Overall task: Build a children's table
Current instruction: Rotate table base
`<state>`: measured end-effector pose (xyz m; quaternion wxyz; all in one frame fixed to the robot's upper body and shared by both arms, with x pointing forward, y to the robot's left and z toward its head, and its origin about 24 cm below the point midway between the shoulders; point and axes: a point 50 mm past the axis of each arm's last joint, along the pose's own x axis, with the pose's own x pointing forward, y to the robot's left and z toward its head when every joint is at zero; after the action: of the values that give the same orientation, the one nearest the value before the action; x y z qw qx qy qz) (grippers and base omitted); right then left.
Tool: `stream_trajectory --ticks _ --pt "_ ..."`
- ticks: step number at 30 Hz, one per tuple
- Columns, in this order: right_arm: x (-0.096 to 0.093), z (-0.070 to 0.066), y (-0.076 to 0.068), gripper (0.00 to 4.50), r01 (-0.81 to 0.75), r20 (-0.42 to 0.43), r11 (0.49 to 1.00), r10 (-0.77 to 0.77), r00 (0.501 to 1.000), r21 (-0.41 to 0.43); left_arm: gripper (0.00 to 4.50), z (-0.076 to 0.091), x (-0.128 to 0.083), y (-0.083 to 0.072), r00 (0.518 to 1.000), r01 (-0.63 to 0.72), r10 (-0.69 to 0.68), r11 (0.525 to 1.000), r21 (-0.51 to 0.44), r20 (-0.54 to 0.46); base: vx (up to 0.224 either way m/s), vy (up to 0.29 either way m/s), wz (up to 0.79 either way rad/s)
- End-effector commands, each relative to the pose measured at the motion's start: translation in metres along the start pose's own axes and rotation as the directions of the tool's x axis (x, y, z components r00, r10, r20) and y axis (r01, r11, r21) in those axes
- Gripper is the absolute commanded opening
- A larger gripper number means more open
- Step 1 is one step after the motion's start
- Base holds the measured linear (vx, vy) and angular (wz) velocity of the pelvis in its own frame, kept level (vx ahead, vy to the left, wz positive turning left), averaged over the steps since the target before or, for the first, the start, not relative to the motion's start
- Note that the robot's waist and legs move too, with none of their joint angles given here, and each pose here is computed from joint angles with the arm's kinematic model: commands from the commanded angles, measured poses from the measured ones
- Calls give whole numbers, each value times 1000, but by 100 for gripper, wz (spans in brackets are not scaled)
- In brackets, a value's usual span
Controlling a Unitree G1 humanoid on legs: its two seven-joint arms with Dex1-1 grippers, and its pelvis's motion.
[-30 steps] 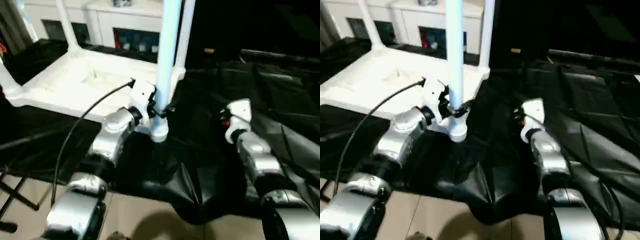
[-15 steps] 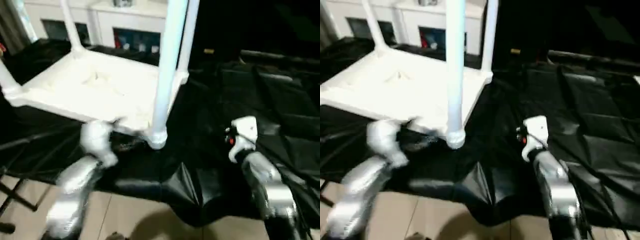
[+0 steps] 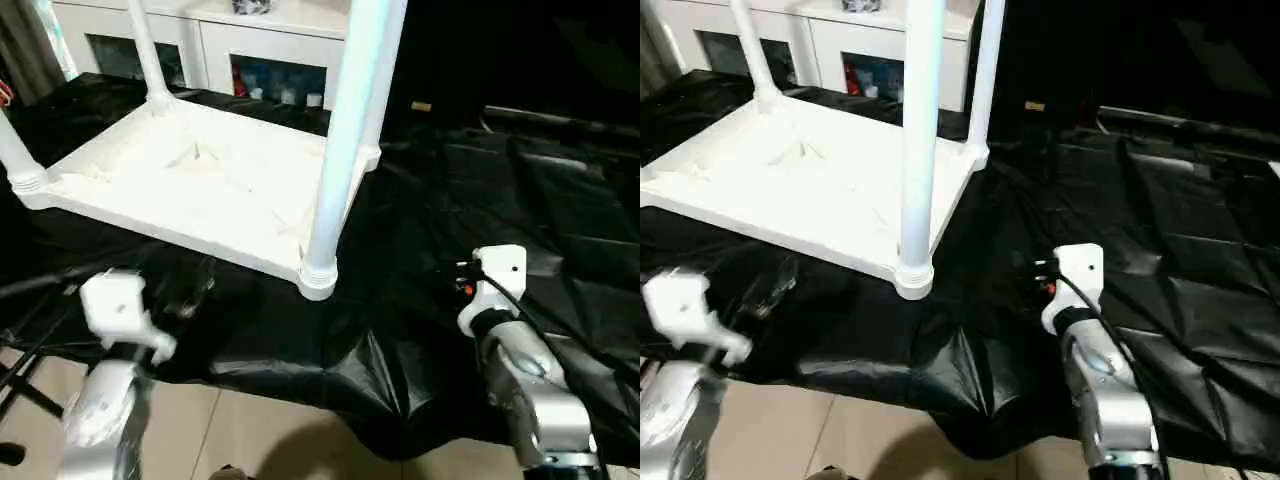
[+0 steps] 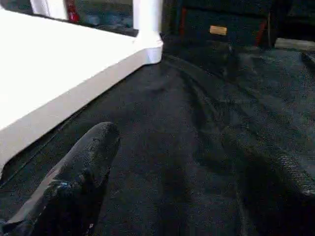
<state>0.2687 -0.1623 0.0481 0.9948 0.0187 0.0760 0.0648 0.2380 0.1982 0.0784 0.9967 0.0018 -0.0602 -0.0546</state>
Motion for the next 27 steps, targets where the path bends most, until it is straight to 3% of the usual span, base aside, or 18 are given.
stream_trajectory --ticks 1,10,14,16,19,27 --pt "-1 5 -1 380 17 8 1000 -17 1000 -1 448 2 3 -4 1000 11 -11 1000 16 -3 0 0 0" --pt "1 7 2 380 12 24 1000 -12 1000 -1 448 3 18 -6 999 41 -41 999 27 -8 12 181 2" --pt "3 8 1 380 15 24 1000 -15 1000 -2 448 1 20 -14 997 74 -72 994 79 -25 -59 152 0" --pt "3 8 1 380 17 25 1000 -17 1000 -2 448 -1 20 -16 997 73 -71 996 58 -36 -114 113 1" --pt "4 9 -1 380 24 25 1000 -24 999 0 448 -3 21 -16 998 54 -53 998 13 -40 -106 5 7" --pt "5 9 -2 380 -11 15 1000 11 1000 -4 448 3 25 -7 998 49 -47 995 84 -29 -67 -76 -19"
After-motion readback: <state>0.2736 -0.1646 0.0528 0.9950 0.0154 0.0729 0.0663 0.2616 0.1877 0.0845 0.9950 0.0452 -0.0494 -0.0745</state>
